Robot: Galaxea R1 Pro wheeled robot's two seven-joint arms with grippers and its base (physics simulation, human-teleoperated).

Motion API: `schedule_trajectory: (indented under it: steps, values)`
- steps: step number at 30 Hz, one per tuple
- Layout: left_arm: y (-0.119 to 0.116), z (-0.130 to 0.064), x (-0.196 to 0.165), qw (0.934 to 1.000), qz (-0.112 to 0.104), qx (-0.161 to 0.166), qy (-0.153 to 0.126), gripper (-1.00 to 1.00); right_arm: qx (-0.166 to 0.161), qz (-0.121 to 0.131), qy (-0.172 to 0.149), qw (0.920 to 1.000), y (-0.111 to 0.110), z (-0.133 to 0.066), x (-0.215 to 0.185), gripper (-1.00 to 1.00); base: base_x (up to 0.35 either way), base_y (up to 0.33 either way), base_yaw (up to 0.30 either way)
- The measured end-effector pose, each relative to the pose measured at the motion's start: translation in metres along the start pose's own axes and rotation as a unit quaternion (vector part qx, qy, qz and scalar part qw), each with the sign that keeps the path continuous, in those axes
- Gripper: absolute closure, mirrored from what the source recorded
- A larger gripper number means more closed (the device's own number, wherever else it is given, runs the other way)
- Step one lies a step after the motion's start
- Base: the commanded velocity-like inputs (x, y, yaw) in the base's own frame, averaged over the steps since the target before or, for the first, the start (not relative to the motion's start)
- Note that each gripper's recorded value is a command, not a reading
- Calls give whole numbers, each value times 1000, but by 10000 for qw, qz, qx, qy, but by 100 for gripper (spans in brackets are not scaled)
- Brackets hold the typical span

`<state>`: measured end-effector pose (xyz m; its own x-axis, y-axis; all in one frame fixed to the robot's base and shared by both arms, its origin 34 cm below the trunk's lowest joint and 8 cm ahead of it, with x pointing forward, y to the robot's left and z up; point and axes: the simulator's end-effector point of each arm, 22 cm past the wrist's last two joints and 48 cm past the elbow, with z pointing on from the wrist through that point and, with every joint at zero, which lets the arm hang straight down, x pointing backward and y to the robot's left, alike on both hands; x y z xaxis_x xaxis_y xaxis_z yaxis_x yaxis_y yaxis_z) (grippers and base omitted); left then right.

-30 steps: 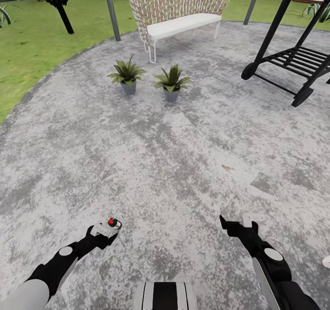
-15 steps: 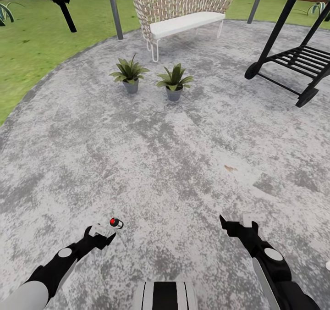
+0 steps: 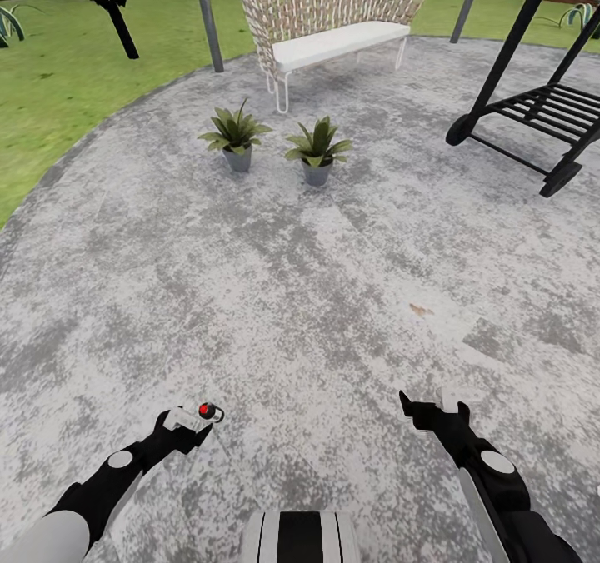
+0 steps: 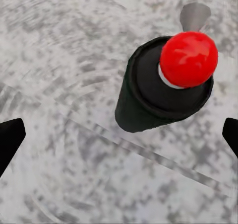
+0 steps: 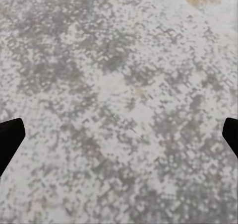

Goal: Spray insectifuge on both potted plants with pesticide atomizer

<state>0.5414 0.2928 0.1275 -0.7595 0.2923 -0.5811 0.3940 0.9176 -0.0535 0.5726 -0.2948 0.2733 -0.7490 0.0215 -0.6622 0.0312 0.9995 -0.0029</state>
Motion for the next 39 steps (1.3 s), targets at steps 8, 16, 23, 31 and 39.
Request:
schedule_trajectory:
  steps: [8, 16, 23, 31, 39]
  values:
    - [-1, 0, 0, 10000, -1, 5, 1, -100, 0, 0, 5, 10000, 0, 0, 0, -100, 32, 0, 0]
    - [-1, 0, 0, 10000, -15, 7, -5, -100, 6, -11, 5, 10000, -1, 0, 0, -100, 1, 0, -68]
    - [-1, 0, 0, 10000, -17, 7, -6, -100, 7, -14, 3, 10000, -1, 0, 0, -100, 0, 0, -70]
    - [-1, 0, 0, 10000, -16, 20, -4, -100, 6, -14, 3, 10000, -1, 0, 0, -100, 0, 0, -1]
    - [-4, 0, 2, 10000, -12, 50, 11, -100, 6, -14, -2, 10000, -1, 0, -1, -100, 0, 0, 0]
